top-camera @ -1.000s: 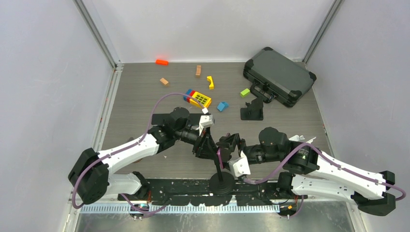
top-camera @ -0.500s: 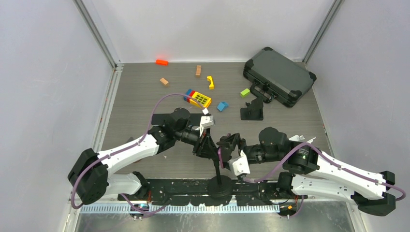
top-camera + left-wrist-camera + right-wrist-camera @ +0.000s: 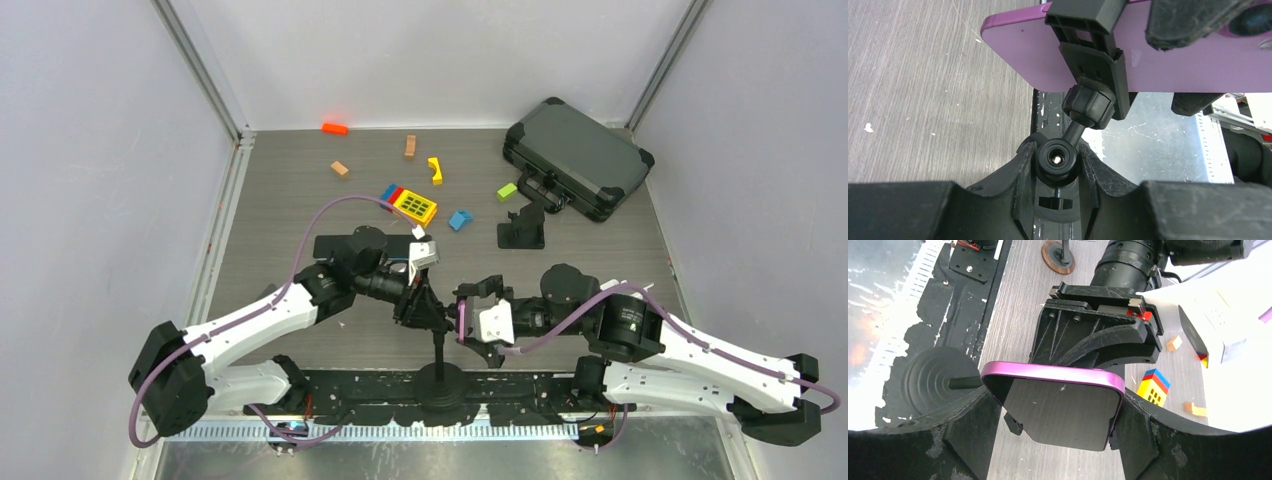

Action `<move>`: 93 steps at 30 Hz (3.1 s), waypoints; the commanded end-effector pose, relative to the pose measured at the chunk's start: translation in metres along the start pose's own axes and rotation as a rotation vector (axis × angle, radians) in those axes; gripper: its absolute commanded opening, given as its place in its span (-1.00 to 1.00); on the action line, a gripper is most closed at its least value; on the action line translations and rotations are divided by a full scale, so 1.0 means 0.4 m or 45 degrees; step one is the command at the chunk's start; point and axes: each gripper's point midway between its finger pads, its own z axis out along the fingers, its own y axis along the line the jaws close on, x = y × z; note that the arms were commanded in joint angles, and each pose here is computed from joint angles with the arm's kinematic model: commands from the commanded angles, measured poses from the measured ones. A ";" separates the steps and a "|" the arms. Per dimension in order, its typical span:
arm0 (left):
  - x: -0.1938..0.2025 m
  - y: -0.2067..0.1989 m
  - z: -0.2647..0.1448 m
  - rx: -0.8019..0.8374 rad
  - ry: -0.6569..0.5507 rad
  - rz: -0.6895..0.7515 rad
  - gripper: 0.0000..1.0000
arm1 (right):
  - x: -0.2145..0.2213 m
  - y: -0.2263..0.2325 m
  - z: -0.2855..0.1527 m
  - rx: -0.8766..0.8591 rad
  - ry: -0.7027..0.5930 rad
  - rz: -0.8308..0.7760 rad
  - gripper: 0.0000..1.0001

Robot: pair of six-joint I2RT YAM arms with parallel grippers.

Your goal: Remove the phone from the phone stand

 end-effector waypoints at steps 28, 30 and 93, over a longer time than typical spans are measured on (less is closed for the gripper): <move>-0.114 -0.020 -0.042 -0.089 -0.099 0.222 -1.00 | -0.023 -0.207 -0.058 0.688 0.041 0.885 -1.00; -0.115 -0.020 -0.043 -0.090 -0.097 0.227 -1.00 | -0.026 -0.207 -0.059 0.698 0.027 0.926 -1.00; -0.135 -0.021 -0.104 -0.269 -0.246 0.330 -1.00 | 0.091 -0.181 0.002 0.949 0.082 1.512 -0.90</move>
